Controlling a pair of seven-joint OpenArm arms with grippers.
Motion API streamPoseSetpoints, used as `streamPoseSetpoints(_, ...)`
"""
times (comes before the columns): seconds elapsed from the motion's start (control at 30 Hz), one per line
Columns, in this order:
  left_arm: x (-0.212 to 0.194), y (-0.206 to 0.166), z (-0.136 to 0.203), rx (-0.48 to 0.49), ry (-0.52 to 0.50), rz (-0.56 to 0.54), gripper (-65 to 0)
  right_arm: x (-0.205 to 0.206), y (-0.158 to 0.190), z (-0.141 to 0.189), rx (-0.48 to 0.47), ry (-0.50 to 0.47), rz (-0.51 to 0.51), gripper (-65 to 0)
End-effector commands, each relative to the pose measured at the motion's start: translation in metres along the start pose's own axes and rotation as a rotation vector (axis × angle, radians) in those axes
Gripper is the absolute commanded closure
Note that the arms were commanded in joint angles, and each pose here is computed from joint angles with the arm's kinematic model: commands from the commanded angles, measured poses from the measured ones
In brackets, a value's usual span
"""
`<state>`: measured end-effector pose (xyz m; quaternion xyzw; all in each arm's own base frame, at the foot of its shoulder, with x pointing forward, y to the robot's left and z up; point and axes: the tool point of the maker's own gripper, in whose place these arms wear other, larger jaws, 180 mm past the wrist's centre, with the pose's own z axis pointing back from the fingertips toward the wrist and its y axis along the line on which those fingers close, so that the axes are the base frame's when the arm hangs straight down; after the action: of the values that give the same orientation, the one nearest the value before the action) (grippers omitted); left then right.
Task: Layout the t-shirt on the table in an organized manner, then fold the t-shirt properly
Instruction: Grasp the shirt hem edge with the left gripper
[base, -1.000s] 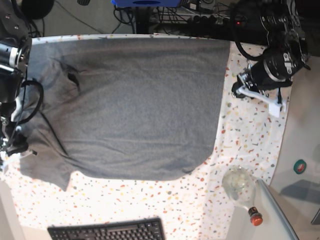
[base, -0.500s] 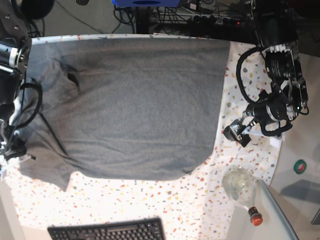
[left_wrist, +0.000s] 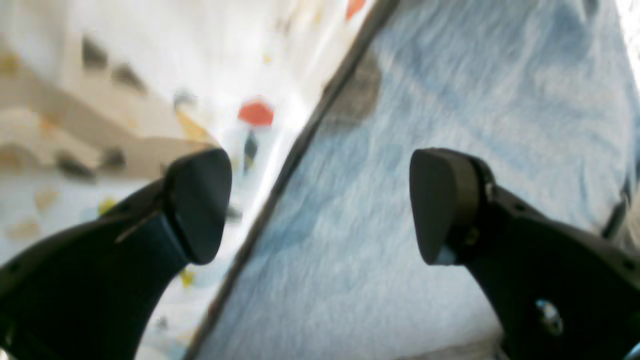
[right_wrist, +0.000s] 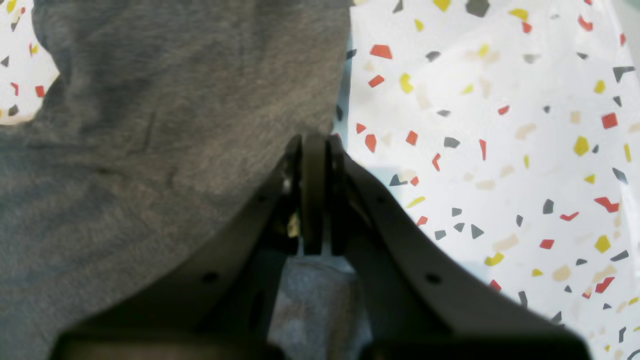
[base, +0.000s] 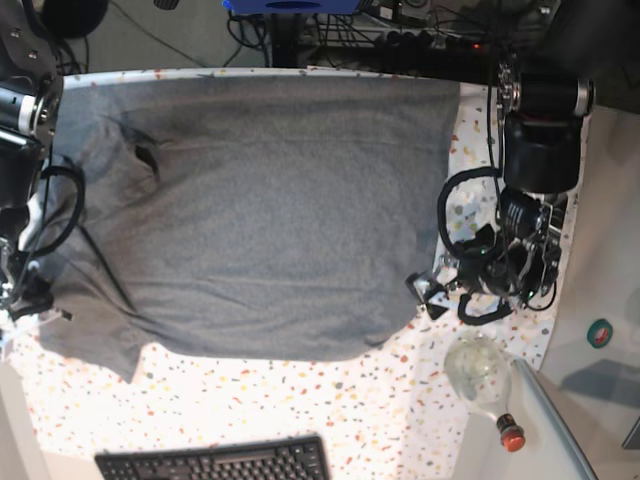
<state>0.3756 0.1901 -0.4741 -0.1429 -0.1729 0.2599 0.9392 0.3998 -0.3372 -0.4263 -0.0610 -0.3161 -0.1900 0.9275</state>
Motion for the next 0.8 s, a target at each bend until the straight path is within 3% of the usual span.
streamPoseSetpoints(0.0,-0.004,-0.001,-0.003,0.005,0.014,-0.014,-53.3,0.032,-0.006,0.007,-0.01,-0.076,-0.002,0.0)
streamPoseSetpoints(0.1,-0.013,-0.001,-0.007,0.021,0.037,-0.045,-53.0,0.032,-0.007,0.007,-0.011,-0.076,-0.004,0.0)
streamPoseSetpoints(0.17,-0.016,0.001,-0.008,0.024,0.043,-0.047,-49.2,0.032,-0.006,0.007,-0.01,-0.076,-0.001,0.0)
streamPoseSetpoints(0.23,-0.015,0.004,-0.007,0.029,0.042,-0.047,-37.7,0.032,-0.006,0.007,-0.01,-0.075,0.001,0.0)
streamPoseSetpoints(0.4,-0.007,0.023,-0.002,0.06,0.027,-0.041,0.0,0.032,-0.006,0.007,-0.01,-0.077,0.001,0.0)
streamPoseSetpoints(0.67,0.01,0.007,0.026,0.012,-0.09,-0.128,0.0,0.032,-0.006,0.007,-0.01,-0.077,0.001,0.0)
streamPoseSetpoints(0.77,0.004,0.009,0.035,0.038,-0.117,-0.09,0.0,0.032,-0.006,0.007,-0.01,-0.077,0.002,0.0)
